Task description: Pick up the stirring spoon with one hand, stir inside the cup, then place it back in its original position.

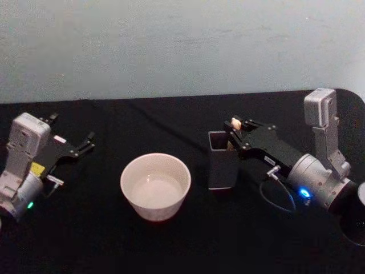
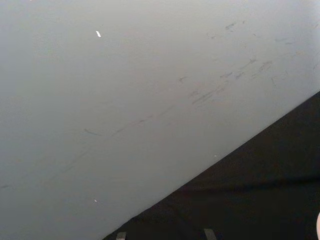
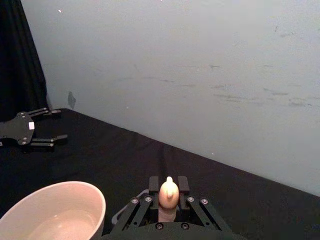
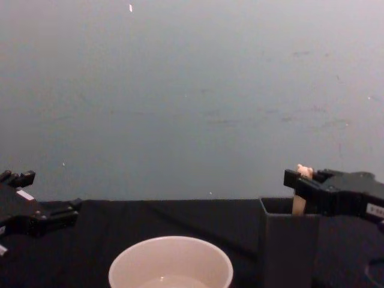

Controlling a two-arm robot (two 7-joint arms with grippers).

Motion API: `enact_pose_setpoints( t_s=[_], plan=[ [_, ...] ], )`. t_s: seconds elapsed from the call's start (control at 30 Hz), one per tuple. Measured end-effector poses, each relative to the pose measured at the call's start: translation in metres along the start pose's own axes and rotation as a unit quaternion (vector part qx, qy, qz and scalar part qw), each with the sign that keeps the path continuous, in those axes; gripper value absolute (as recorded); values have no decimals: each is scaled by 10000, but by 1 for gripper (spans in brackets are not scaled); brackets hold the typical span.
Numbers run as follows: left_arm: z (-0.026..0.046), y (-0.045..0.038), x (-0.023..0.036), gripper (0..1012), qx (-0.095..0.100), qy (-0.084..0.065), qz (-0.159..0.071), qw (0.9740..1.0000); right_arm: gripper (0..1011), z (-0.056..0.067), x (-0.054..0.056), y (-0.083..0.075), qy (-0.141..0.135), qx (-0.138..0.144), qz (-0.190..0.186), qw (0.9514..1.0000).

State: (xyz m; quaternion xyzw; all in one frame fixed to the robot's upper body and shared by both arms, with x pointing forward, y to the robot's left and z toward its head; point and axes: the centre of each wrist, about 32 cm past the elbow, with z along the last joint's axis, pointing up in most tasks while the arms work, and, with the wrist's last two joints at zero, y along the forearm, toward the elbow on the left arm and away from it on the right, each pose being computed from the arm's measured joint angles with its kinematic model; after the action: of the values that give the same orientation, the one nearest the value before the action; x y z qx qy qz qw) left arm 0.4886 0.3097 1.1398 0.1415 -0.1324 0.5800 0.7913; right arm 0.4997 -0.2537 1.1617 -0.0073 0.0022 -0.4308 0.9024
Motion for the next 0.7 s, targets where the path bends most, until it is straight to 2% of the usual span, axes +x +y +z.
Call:
enact_pose_setpoints(
  t_s=[0.23,0.27,0.37,0.47,0.63,0.7],
  plan=[
    [0,0,0,1001,0,0,0,10000,237,3,0,1,4,7,0,10000],
    [0,0,0,1001,0,0,0,10000,293,3,1,1,4,7,0,10000],
    [0,0,0,1001,0,0,-1,10000,362,4,1,2,5,10,0,10000],
    [0,0,0,1001,0,0,0,10000,492,5,2,2,5,11,0,10000],
    [0,0,0,1001,-1,0,0,10000,615,6,2,3,6,15,1,10000],
    [0,0,0,1001,0,0,0,10000,693,6,2,3,7,15,1,10000]
  ],
)
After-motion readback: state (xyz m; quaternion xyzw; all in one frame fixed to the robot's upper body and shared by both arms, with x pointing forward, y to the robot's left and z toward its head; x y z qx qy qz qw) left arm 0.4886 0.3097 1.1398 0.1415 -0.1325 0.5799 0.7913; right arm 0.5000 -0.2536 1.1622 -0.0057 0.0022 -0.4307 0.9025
